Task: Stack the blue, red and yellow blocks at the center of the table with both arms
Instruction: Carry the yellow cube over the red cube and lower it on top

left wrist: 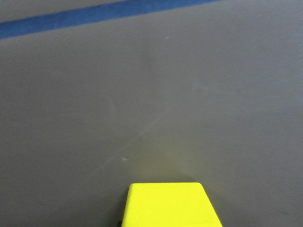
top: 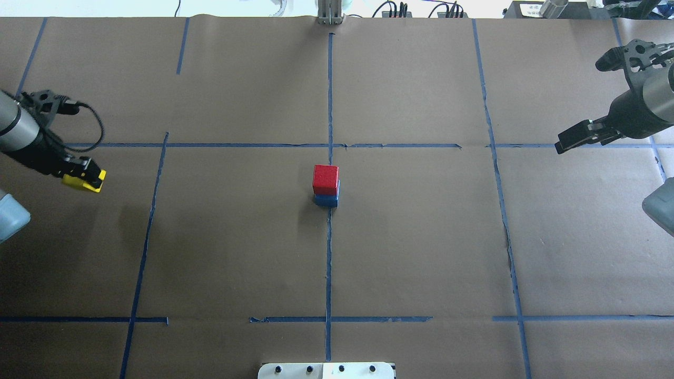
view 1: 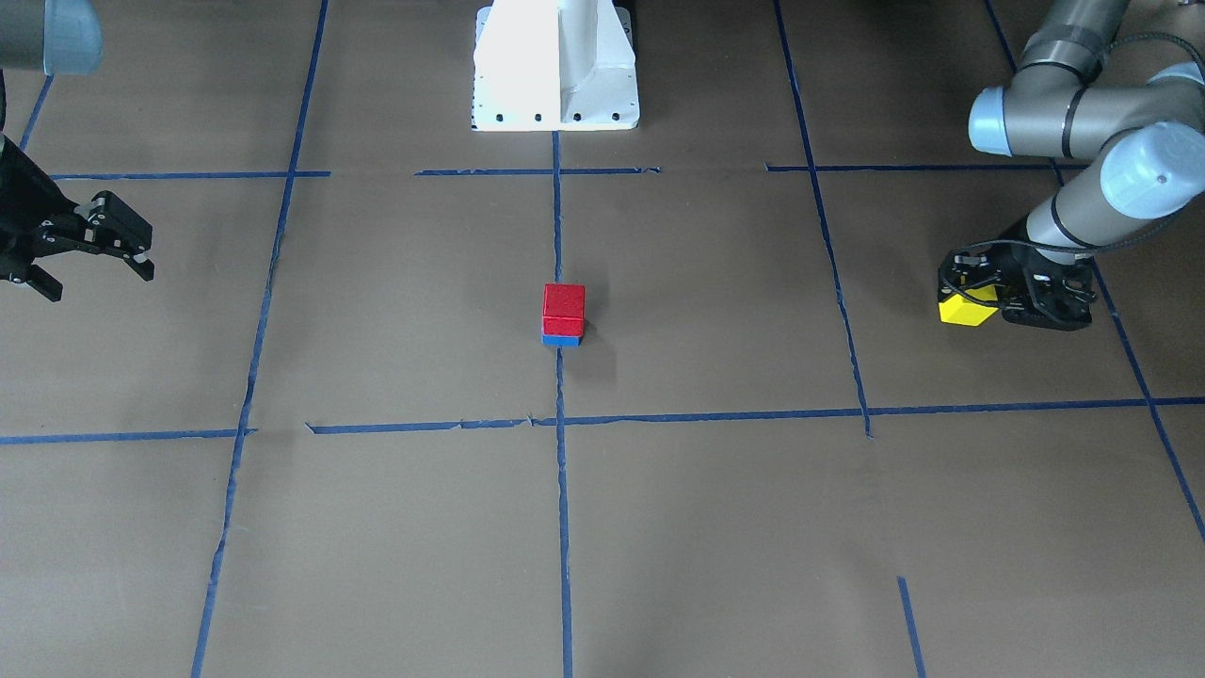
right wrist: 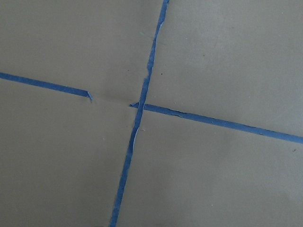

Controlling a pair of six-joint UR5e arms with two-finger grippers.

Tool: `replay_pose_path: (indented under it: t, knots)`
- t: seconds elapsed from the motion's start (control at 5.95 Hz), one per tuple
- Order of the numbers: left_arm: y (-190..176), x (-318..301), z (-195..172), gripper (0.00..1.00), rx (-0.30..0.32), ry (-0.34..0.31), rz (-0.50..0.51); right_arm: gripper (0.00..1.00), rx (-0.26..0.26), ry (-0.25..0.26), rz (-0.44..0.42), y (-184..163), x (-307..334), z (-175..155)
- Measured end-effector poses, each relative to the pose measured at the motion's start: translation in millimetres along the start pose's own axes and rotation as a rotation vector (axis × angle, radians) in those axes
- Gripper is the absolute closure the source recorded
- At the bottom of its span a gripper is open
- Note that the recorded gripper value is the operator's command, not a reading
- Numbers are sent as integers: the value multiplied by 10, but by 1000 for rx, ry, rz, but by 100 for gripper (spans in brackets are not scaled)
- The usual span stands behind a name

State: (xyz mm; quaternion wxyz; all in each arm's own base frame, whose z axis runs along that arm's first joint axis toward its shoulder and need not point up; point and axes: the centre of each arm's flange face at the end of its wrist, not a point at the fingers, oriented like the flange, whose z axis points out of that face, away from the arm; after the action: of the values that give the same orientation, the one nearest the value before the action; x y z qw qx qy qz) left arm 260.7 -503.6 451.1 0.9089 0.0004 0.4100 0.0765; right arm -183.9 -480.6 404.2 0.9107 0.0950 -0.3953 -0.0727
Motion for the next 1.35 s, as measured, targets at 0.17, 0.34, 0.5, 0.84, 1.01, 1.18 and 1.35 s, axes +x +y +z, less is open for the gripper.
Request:
replay_pose_path:
  t: [0.17,0.34,0.5,0.84,1.01,1.18,1.35]
  knots:
    - [-102,959,-456,100,-2,24,-32,0,-2,2,1,5,9,11]
    - [-40,2060,-641,100,-8,46,-58,0,-5,4,3,5,21,27]
    - [-24,3079,-642,100,14,46,-81,0,-7,6,4,8,36,38]
    - [-327,4245,-339,100,58,-26,-119,0,-13,10,10,31,74,58]
    - [-410,4475,-170,100,65,-54,-117,0,-16,10,12,42,85,66]
    - [-487,4610,-69,100,63,-69,-123,0,-17,11,12,47,89,69]
    - [-510,4671,-12,88,64,-67,-135,0,-16,10,12,50,86,66]
